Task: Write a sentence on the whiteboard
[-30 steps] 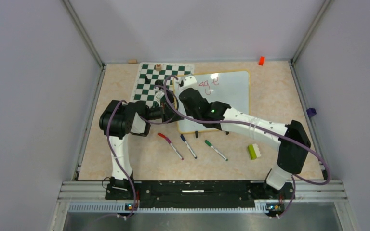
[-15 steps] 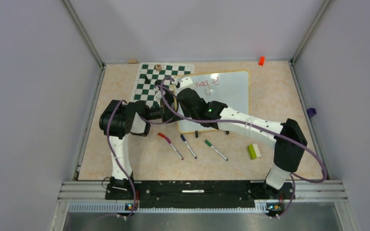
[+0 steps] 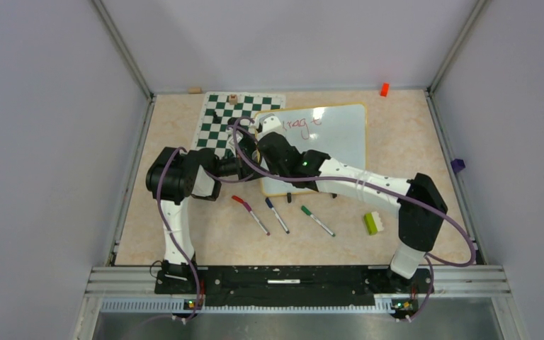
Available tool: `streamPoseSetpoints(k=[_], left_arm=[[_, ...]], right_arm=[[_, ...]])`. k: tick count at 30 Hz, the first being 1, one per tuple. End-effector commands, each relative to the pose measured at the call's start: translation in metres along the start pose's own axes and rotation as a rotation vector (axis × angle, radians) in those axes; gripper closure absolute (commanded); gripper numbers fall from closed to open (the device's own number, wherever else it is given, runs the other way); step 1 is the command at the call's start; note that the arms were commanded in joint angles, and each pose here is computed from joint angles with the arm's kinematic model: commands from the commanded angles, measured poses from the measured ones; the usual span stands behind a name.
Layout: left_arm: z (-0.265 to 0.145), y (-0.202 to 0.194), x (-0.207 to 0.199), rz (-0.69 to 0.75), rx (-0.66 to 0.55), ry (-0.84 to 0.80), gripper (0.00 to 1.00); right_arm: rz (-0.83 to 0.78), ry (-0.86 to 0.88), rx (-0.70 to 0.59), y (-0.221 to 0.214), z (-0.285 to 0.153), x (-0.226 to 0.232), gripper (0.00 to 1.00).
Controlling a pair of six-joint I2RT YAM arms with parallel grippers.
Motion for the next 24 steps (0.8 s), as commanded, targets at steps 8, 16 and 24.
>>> streamPoseSetpoints(k=[8, 16, 24], left_arm=[[0.0, 0.017, -0.007, 0.174, -0.028, -0.032, 1.0], [0.0, 0.018, -0.007, 0.175, -0.028, -0.033, 1.0], [0.0, 0.018, -0.008, 0.175, -0.028, -0.033, 1.0]], right_arm=[[-0.017, -0.158, -0.034, 0.012, -0.006, -0.028, 1.0], [-0.002, -0.146, -0.049, 0.021, -0.017, -0.03, 1.0], [0.0, -0.138, -0.056, 0.03, -0.027, -0.032, 1.0]])
Point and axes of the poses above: each gripper's point midway between its finger pads, its own z axis out along the fingers, its own x axis along the line the jaws close on, y = z × x, the point moved 2 cm from there along -z, back along the fingers, and after that the axes turned 14 degrees about z, right-handed, at the moved point
